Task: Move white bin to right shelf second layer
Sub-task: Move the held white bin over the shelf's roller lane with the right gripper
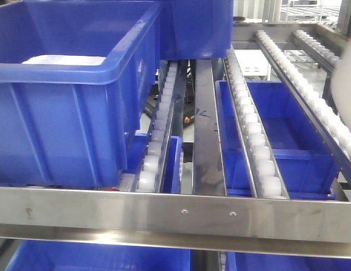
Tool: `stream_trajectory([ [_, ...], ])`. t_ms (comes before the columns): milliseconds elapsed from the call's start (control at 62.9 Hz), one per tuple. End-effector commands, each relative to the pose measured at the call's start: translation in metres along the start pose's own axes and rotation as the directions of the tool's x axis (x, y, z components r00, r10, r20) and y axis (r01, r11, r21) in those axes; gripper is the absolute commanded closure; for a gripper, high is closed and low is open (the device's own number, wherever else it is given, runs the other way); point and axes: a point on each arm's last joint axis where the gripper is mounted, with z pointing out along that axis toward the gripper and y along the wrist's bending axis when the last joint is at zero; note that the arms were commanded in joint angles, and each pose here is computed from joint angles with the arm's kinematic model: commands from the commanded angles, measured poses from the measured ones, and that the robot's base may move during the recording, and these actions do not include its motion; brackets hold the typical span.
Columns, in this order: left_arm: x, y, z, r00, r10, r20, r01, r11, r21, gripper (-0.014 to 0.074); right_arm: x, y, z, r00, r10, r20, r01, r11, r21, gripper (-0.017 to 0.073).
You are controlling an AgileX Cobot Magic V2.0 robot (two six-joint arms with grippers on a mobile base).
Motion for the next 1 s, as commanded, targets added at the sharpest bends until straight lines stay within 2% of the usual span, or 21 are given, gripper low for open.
stream_trajectory([
  [0,0.001,0.001,0.0,0.997,-0.007,0.072,0.006,1.0,0.004,0.0509,-0.022,0.002,0.001,0.988,0.0,0.153,0.002,1.0,-0.015,0.0482],
  [302,0.001,0.001,0.0,0.997,-0.007,0.072,0.006,1.0,0.004,0.0509,-0.038,0.001,0.072,0.996,0.006,0.088,-0.006,1.0,0.002,0.0482],
  [620,0.001,0.001,0.0,0.997,-0.007,0.072,0.006,1.0,0.004,0.0509,-0.028,-0.003,0.14,0.997,0.015,-0.07,-0.013,0.999,0.03,0.0482],
  [763,0.001,0.001,0.0,0.997,-0.007,0.072,0.006,1.0,0.004,0.0509,-0.022,-0.004,0.153,0.993,0.017,-0.114,-0.013,0.999,0.037,0.0482],
  [985,0.001,0.001,0.0,0.997,-0.007,0.072,0.006,1.0,0.004,0.0509,-0.022,-0.004,0.153,0.994,0.018,-0.112,-0.014,0.999,0.037,0.0476],
])
